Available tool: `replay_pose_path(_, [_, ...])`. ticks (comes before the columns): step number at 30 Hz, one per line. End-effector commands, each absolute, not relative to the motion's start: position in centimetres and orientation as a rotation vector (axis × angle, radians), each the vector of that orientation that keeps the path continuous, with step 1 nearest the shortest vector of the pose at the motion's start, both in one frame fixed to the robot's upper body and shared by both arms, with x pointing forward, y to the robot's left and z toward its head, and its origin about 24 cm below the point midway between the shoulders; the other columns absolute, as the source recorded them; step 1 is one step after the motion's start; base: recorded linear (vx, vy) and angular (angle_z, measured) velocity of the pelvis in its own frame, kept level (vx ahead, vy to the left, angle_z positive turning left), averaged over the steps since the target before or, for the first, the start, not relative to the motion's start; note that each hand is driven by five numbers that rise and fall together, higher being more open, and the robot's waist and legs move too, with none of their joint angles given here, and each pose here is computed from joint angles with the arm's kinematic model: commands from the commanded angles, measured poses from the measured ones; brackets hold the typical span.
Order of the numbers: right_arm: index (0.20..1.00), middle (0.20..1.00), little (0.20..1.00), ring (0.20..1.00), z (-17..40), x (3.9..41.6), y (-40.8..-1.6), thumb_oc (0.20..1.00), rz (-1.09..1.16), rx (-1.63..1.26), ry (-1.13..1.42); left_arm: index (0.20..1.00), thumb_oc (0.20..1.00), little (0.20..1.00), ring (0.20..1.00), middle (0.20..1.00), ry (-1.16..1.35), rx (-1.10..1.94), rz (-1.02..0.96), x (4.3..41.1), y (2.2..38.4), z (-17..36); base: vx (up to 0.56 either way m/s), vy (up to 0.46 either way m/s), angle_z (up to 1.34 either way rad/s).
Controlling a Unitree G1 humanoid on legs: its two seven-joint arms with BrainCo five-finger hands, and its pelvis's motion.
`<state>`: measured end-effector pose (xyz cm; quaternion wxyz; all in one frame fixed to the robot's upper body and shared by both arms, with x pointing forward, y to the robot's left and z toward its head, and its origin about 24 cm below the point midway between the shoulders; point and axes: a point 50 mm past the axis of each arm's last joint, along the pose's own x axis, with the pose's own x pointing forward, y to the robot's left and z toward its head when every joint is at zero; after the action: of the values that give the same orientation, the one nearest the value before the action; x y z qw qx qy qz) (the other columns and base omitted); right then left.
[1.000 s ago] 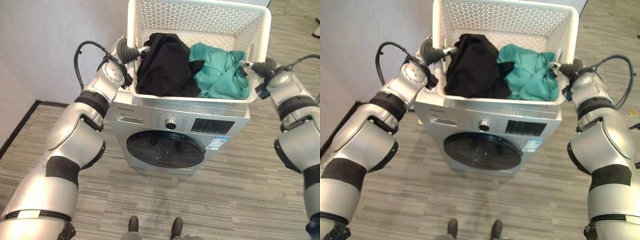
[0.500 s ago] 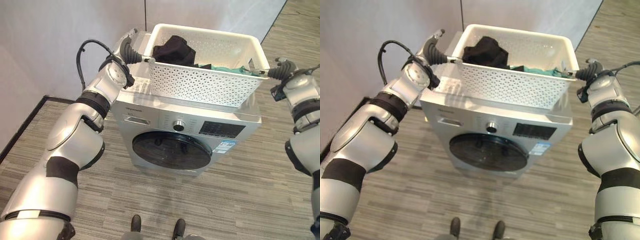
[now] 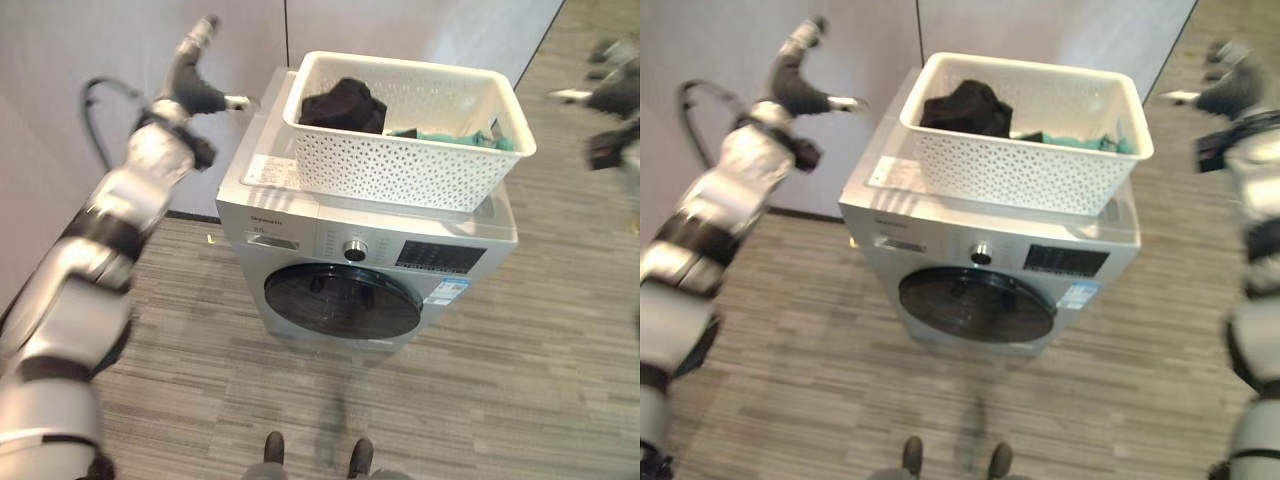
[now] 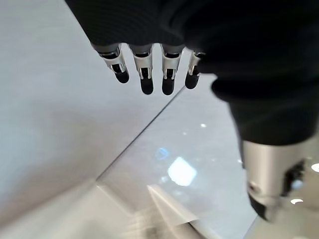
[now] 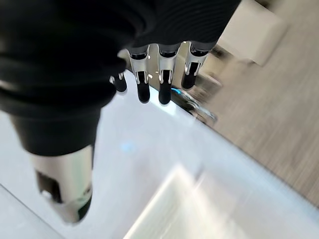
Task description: Grab the laundry basket,head to the washer,open it,put in the laundry and shut it.
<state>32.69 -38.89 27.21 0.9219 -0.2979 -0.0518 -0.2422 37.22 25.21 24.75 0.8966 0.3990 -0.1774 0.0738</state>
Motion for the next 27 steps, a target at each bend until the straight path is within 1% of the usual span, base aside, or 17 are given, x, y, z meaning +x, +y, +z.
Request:
replay_pose_path(1, [1.0,1.0,1.0,1.0,25.7,29.8,-39.9,1.0,-0.507,-0.688,-0.142,1.0,1.0,1.0,1.0,1.0,-0.376,0.759,0.204,35.0,28.0,23.9,0.01,-0.009,-0.05])
replay_pose_path(6, [1.0,1.0,1.0,1.0,18.1,24.2,-40.3,1.0,-0.491,-0.65,-0.068,1.0,1.0,1.0,1.0,1.0,-0.225,0.715,0.199,28.0,30.6,15.5,0.01,-0.021,-0.16])
replay_pose_path(8, [1.0,1.0,1.0,1.0,15.4,22.1,-40.2,1.0,-0.483,-0.638,-0.011,1.0,1.0,1.0,1.0,1.0,-0.173,0.719,0.142,24.9,30.4,13.3,0.0,-0.026,-0.09])
replay_pose_path(10, [1.0,1.0,1.0,1.0,12.4,20.6,-39.3,1.0,-0.431,-0.614,0.063,1.0,1.0,1.0,1.0,1.0,-0.102,0.592,0.057,22.0,29.6,10.6,-0.04,-0.036,-0.1])
replay_pose_path(11, [1.0,1.0,1.0,1.0,8.6,19.4,-37.6,1.0,-0.348,-0.563,0.167,1.0,1.0,1.0,1.0,1.0,0.02,0.403,0.036,19.2,29.3,7.4,-0.06,-0.046,-0.12])
replay_pose_path(14, [1.0,1.0,1.0,1.0,4.9,18.0,-35.6,1.0,-0.247,-0.486,0.278,1.0,1.0,1.0,1.0,1.0,0.163,0.225,0.036,17.1,28.7,3.6,-0.06,-0.026,-0.07])
replay_pose_path(15, [1.0,1.0,1.0,1.0,-0.3,17.1,-33.2,1.0,-0.117,-0.434,0.472,1.0,1.0,1.0,1.0,1.0,0.394,0.15,0.043,15.0,28.1,-1.7,-0.07,-0.028,0.04])
replay_pose_path(17, [1.0,1.0,1.0,1.0,-1.3,17.7,-32.4,1.0,-0.077,-0.451,0.508,1.0,1.0,1.0,1.0,1.0,0.462,0.167,0.053,14.8,28.2,-3.4,-0.05,-0.018,-0.02])
replay_pose_path(18, [1.0,1.0,1.0,1.0,-2.7,17.7,-31.3,1.0,-0.026,-0.457,0.561,1.0,1.0,1.0,1.0,1.0,0.573,0.2,0.048,14.1,27.9,-5.7,-0.05,-0.013,0.02])
replay_pose_path(19, [1.0,1.0,1.0,1.0,-4.9,17.7,-29.6,1.0,0.045,-0.441,0.643,1.0,1.0,1.0,1.0,1.0,0.776,0.272,0.019,12.7,27.3,-9.6,-0.04,-0.006,0.05])
replay_pose_path(20, [1.0,1.0,1.0,1.0,-4.9,17.8,-29.6,1.0,0.044,-0.442,0.64,1.0,1.0,1.0,1.0,1.0,0.773,0.272,0.019,12.8,27.2,-9.6,-0.04,0.0,0.07])
replay_pose_path(21, [1.0,1.0,1.0,1.0,-6.6,18.4,-28.0,1.0,0.081,-0.457,0.692,1.0,1.0,1.0,1.0,1.0,0.908,0.272,0.035,11.8,26.4,-12.2,0.0,0.0,0.0])
replay_pose_path(22, [1.0,1.0,1.0,1.0,-6.6,18.4,-28.0,1.0,0.08,-0.458,0.69,1.0,1.0,1.0,1.0,1.0,0.906,0.272,0.036,11.8,26.4,-12.1,-0.03,0.003,-0.02])
replay_pose_path(23, [1.0,1.0,1.0,1.0,-8.5,18.4,-26.3,1.0,0.109,-0.434,0.75,1.0,1.0,1.0,1.0,1.0,1.029,0.29,0.056,10.8,25.6,-14.1,0.0,0.0,0.0])
replay_pose_path(24, [1.0,1.0,1.0,1.0,-8.5,18.5,-26.2,1.0,0.109,-0.434,0.748,1.0,1.0,1.0,1.0,1.0,1.026,0.29,0.057,10.9,25.6,-14.1,0.0,0.0,0.0])
replay_pose_path(25, [1.0,1.0,1.0,1.0,-10.0,18.7,-24.6,1.0,0.157,-0.49,0.798,1.0,1.0,1.0,1.0,1.0,1.126,0.331,0.065,10.1,24.9,-15.2,0.0,-0.014,0.04])
replay_pose_path(27, [1.0,1.0,1.0,1.0,-10.3,18.9,-24.0,1.0,0.189,-0.532,0.809,1.0,1.0,1.0,1.0,1.0,1.161,0.351,0.064,9.9,24.8,-15.5,0.0,0.0,0.0])
